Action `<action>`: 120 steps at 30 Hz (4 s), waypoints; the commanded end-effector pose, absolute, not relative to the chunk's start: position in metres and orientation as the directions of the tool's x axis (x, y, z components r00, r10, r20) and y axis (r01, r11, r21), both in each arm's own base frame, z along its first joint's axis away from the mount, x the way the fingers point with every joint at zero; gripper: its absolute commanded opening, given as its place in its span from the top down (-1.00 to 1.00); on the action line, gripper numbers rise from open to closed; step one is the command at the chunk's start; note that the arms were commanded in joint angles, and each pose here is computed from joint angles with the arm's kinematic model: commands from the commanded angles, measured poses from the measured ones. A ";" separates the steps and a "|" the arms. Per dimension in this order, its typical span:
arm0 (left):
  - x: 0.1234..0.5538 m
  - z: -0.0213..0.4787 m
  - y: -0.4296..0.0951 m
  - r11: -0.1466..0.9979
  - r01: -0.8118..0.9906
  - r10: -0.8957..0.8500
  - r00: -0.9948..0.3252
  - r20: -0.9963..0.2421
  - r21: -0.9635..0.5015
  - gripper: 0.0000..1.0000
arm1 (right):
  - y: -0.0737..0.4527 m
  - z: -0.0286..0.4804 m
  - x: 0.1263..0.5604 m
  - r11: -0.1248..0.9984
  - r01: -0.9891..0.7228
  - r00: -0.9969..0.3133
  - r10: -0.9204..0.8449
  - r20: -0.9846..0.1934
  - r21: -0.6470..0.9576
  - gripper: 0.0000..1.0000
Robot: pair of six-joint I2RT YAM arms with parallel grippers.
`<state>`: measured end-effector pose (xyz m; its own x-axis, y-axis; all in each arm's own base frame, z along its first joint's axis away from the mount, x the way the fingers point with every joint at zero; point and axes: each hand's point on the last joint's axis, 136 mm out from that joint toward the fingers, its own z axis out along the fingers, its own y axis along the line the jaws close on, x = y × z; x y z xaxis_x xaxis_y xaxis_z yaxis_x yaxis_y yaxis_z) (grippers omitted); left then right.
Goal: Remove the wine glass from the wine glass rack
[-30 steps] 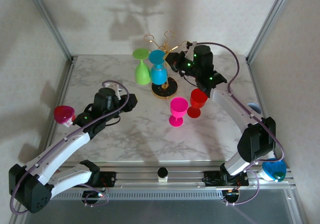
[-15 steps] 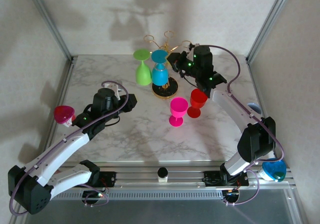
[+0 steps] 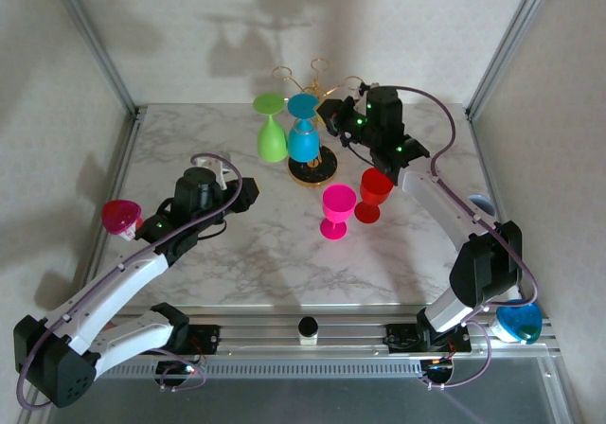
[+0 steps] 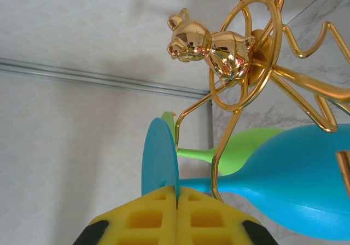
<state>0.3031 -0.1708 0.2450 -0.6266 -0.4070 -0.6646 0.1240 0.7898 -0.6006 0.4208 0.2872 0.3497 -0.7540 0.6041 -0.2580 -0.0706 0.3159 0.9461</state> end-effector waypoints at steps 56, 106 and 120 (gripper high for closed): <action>0.302 0.240 -0.156 0.795 0.098 -0.437 -0.592 -0.677 -0.599 0.33 | 0.305 0.365 0.416 0.470 -0.122 -0.799 0.475 -0.367 0.874 1.00; 0.302 0.243 -0.149 0.801 0.083 -0.450 -0.568 -0.689 -0.592 0.33 | 0.310 0.371 0.374 0.419 -0.170 -0.847 0.401 -0.350 0.892 1.00; 0.302 0.247 -0.146 0.805 0.078 -0.453 -0.559 -0.694 -0.588 0.33 | 0.311 0.370 0.357 0.426 -0.183 -0.860 0.367 -0.354 0.886 1.00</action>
